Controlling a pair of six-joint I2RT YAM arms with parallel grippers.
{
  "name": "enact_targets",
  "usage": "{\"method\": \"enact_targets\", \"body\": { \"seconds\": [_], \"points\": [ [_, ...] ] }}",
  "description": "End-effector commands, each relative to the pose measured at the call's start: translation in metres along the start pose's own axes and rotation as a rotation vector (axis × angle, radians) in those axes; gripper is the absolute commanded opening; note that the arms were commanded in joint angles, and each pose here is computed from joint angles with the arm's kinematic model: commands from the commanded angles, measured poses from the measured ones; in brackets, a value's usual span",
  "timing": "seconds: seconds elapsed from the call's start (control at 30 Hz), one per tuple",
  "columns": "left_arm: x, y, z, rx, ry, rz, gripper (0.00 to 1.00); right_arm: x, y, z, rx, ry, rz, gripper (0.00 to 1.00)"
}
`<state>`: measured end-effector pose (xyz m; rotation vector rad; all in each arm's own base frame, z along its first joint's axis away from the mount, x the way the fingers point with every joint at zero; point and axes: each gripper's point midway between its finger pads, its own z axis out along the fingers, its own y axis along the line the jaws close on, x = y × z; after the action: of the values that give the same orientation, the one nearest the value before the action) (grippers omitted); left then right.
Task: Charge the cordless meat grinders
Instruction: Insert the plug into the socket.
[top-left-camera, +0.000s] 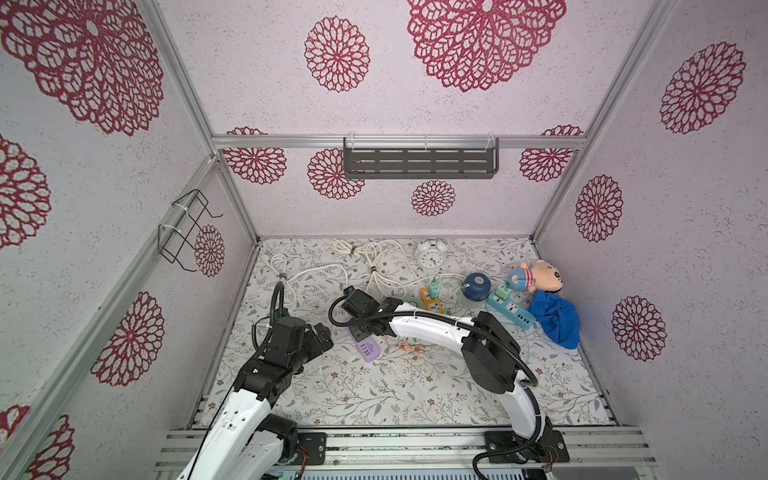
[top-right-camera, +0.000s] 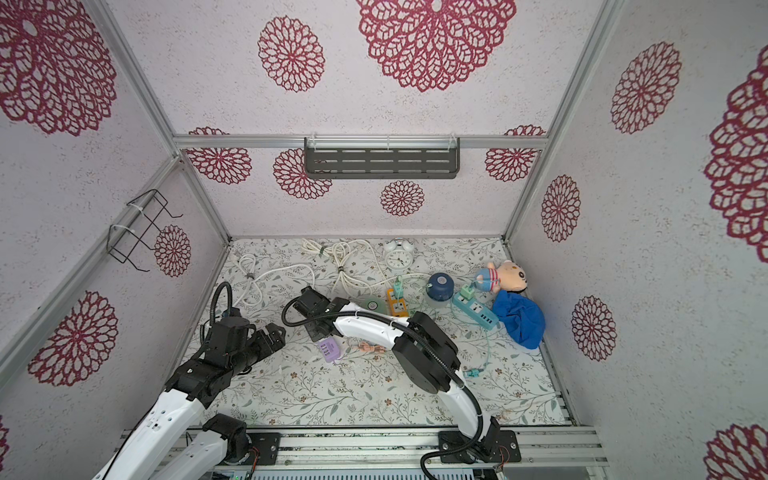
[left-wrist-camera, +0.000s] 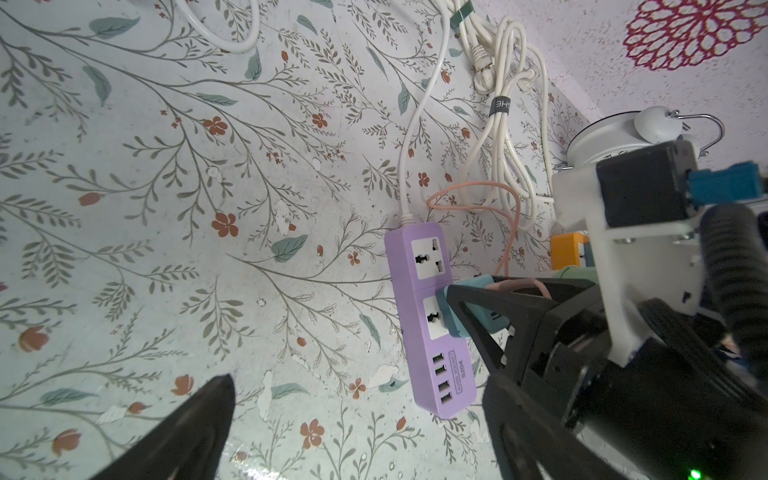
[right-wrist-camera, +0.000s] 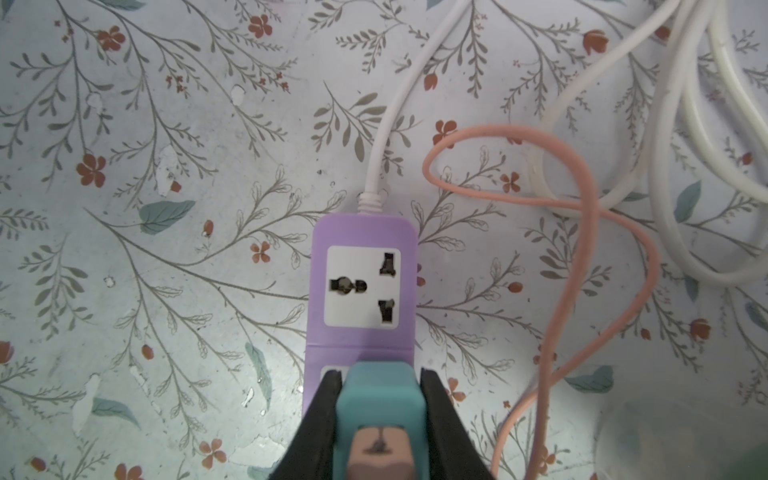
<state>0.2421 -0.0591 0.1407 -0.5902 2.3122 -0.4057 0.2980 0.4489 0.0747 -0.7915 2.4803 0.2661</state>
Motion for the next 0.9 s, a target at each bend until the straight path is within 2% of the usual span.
{"method": "enact_targets", "body": {
  "seconds": [0.0,0.27,0.53,0.87],
  "points": [
    [0.001,0.002,0.0,-0.006,-0.007,0.001,0.97,0.119,-0.007,0.055,0.023,0.326,-0.032,0.0],
    [-0.001,-0.003,0.003,0.001,0.002,0.011,0.97,0.146,-0.018,0.037,0.029,0.337,-0.031,0.0],
    [-0.002,-0.006,0.004,0.009,0.006,0.008,0.97,0.106,-0.004,0.066,-0.003,0.334,-0.047,0.0],
    [-0.003,-0.007,0.001,0.01,0.006,0.024,0.97,0.165,-0.017,0.067,0.018,0.385,0.002,0.0]
  ]
}}
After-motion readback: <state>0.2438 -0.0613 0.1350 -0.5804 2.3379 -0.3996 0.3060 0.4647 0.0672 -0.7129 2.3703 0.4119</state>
